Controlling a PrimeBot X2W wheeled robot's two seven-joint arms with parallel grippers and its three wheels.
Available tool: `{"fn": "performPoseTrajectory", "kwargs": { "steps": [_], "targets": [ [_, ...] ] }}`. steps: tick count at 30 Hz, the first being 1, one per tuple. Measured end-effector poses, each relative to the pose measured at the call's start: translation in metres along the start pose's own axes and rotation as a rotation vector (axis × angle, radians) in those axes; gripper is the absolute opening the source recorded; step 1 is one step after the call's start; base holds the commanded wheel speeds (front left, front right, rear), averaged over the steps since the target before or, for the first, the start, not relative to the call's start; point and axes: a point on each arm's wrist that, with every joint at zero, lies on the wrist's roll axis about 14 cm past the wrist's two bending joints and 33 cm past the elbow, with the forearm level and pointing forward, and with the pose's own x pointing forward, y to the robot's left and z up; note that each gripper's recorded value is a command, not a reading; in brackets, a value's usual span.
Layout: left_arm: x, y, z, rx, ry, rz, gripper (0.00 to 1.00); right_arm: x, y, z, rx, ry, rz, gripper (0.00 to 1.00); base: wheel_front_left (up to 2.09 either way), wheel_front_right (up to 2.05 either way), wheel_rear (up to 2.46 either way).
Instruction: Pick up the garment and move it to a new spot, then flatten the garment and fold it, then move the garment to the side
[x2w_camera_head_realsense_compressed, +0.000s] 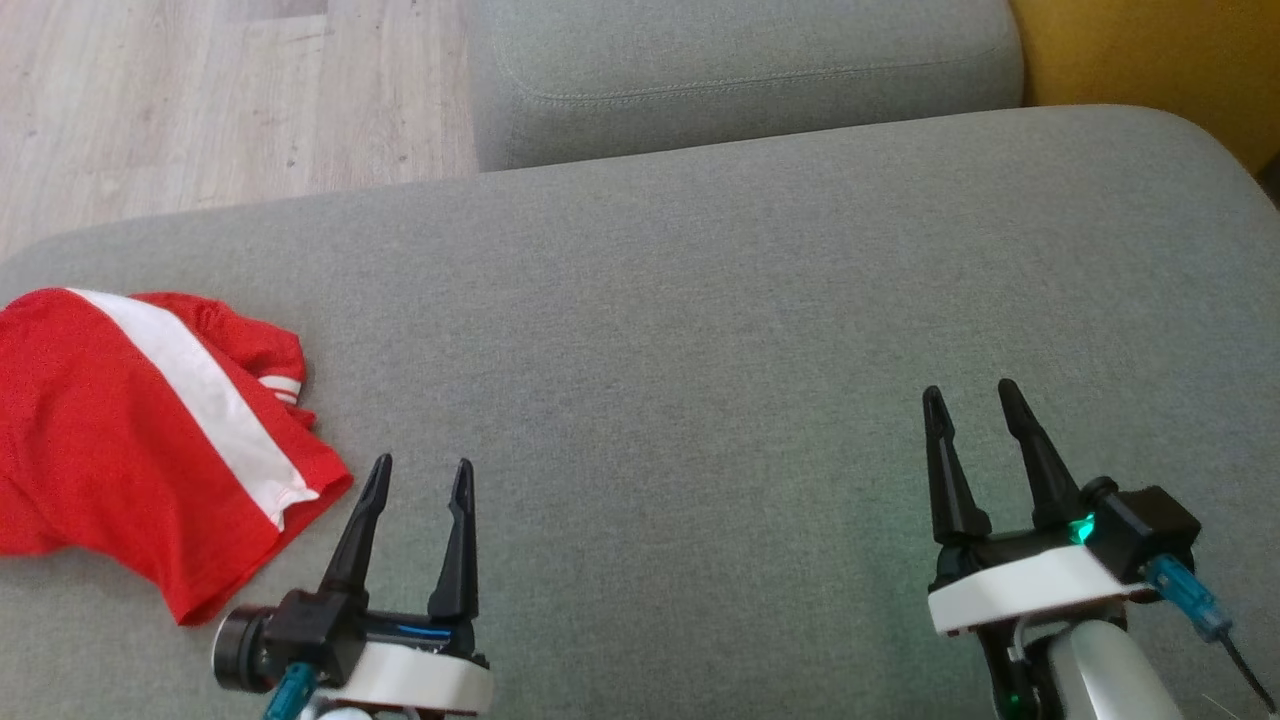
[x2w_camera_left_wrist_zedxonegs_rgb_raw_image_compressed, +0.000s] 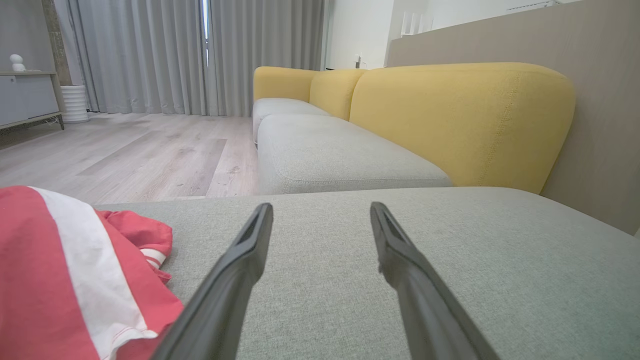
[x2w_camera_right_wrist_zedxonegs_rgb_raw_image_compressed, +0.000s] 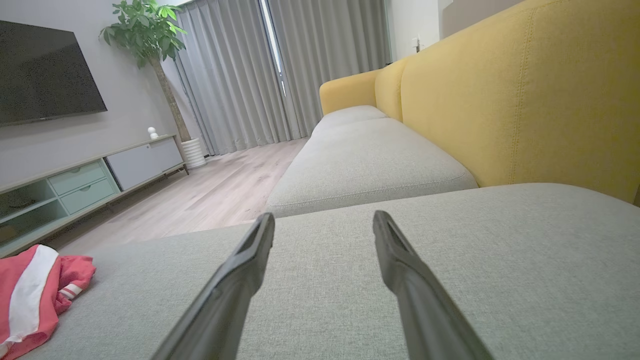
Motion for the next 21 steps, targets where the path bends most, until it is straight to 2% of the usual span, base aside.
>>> {"fn": "performPoseTrajectory", "kwargs": {
  "steps": [12,21],
  "targets": [
    [-0.001,0.003,0.005,-0.014,-0.017,0.013,1.00,0.002,0.001,-0.001,-0.007,0.002,0.005,1.00,0.00,0.00,0.00],
    [-0.010,0.023,0.014,-0.015,-0.045,0.086,1.00,0.010,0.025,-0.005,-0.003,0.013,0.081,1.00,0.00,0.00,0.00]
  ]
}}
